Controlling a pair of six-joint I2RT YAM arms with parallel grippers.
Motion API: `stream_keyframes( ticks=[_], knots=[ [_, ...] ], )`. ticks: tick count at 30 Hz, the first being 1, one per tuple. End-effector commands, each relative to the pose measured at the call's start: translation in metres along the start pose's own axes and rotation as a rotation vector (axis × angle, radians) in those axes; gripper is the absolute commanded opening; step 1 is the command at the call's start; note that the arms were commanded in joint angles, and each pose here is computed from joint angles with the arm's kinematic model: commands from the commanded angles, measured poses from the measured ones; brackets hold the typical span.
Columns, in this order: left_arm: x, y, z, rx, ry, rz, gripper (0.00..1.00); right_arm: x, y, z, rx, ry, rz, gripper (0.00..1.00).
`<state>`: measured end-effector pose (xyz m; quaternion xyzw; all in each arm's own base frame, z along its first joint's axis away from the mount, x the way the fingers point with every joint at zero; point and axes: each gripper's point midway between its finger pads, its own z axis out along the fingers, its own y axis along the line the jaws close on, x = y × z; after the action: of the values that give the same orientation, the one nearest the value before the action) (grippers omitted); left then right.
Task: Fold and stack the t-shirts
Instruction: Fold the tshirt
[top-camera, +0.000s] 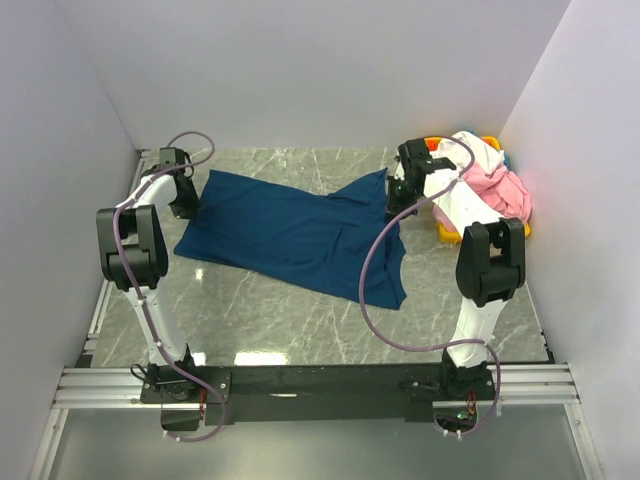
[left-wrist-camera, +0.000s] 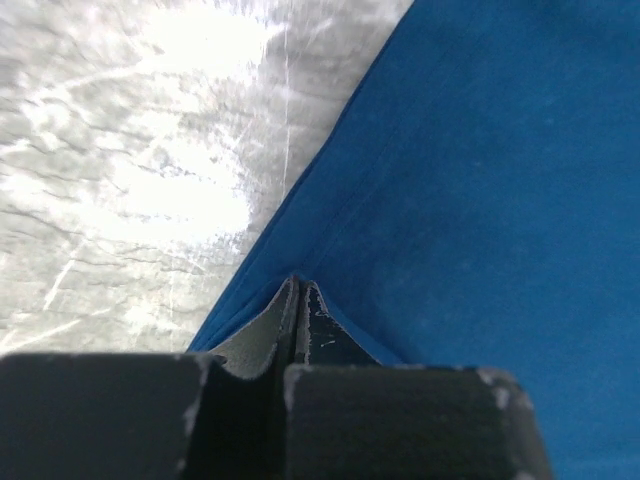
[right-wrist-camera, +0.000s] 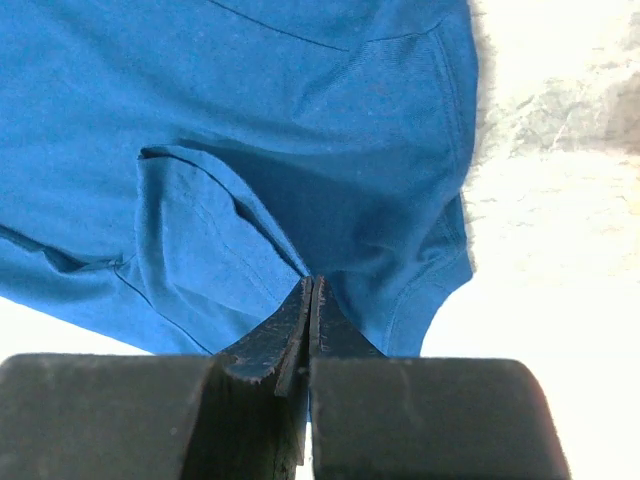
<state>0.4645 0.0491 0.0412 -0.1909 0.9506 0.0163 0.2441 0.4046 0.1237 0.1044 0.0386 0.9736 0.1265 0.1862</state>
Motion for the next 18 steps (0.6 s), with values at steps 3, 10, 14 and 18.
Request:
stream_keyframes(
  ticks=[3, 10, 14, 18],
  knots=[
    [-0.036, -0.005, -0.038, 0.017, -0.137, -0.015, 0.0, -0.021, 0.004, -0.031, 0.023, -0.076, -0.01, 0.0],
    [-0.042, -0.005, -0.043, 0.026, -0.149, -0.02, 0.0, -0.04, 0.006, -0.051, 0.043, -0.137, -0.024, 0.0],
    [-0.041, -0.005, -0.043, 0.033, -0.144, -0.023, 0.0, -0.05, 0.008, -0.061, 0.046, -0.167, -0.026, 0.0],
    [-0.042, -0.002, -0.045, 0.032, -0.151, -0.03, 0.0, -0.059, 0.008, -0.068, 0.054, -0.187, -0.03, 0.0]
  ],
)
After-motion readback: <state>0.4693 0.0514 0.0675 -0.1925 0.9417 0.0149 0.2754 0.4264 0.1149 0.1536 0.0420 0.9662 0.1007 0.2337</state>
